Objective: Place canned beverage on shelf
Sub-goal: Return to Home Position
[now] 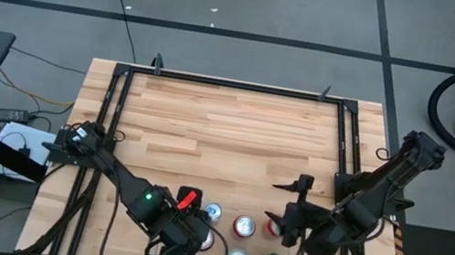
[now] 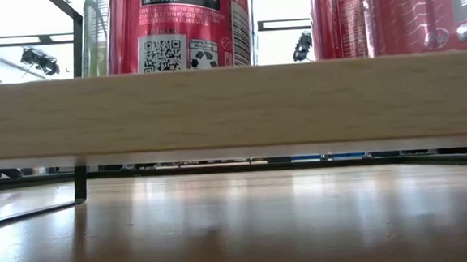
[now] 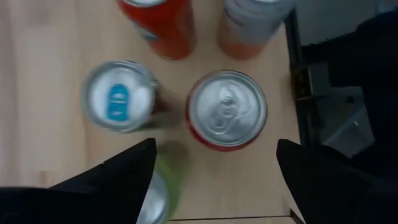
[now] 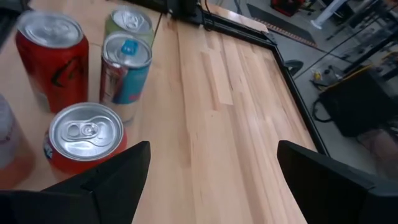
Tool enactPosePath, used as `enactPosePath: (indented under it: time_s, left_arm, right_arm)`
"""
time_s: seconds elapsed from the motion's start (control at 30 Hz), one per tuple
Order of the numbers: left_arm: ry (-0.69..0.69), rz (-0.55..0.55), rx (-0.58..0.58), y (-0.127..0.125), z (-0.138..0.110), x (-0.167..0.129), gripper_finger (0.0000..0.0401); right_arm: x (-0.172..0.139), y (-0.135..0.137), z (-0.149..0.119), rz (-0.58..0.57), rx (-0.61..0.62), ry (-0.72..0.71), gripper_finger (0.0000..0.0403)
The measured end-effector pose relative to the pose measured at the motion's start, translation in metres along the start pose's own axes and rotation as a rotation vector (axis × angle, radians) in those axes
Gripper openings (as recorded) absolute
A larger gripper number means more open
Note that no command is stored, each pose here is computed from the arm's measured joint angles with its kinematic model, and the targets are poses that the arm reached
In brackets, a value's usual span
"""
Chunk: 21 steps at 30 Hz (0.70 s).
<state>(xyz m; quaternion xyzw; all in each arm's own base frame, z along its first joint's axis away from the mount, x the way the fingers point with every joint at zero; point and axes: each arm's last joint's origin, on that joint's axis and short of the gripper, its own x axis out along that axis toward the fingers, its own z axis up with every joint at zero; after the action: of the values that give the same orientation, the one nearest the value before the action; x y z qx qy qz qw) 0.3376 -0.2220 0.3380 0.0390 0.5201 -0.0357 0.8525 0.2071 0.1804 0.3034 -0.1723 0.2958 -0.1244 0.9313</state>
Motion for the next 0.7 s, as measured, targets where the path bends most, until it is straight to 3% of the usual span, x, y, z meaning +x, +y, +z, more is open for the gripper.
enactPosePath:
  time_s: [0.33,0.53,0.7]
  left_arm:
    - [-0.029,0.083,0.062,0.011,0.003,-0.009,0.0308]
    - [-0.099,0.121,0.080,0.036,0.007,-0.035,0.0273]
    - [-0.168,0.228,0.130,0.060,0.008,-0.058,0.0246]
  right_arm:
    - [-0.020,-0.041,-0.018,0.084,0.103,-0.107,0.0362]
    - [-0.023,-0.061,-0.032,0.171,0.194,-0.237,0.0361]
    - [-0.024,-0.074,-0.046,0.196,0.233,-0.300,0.0361]
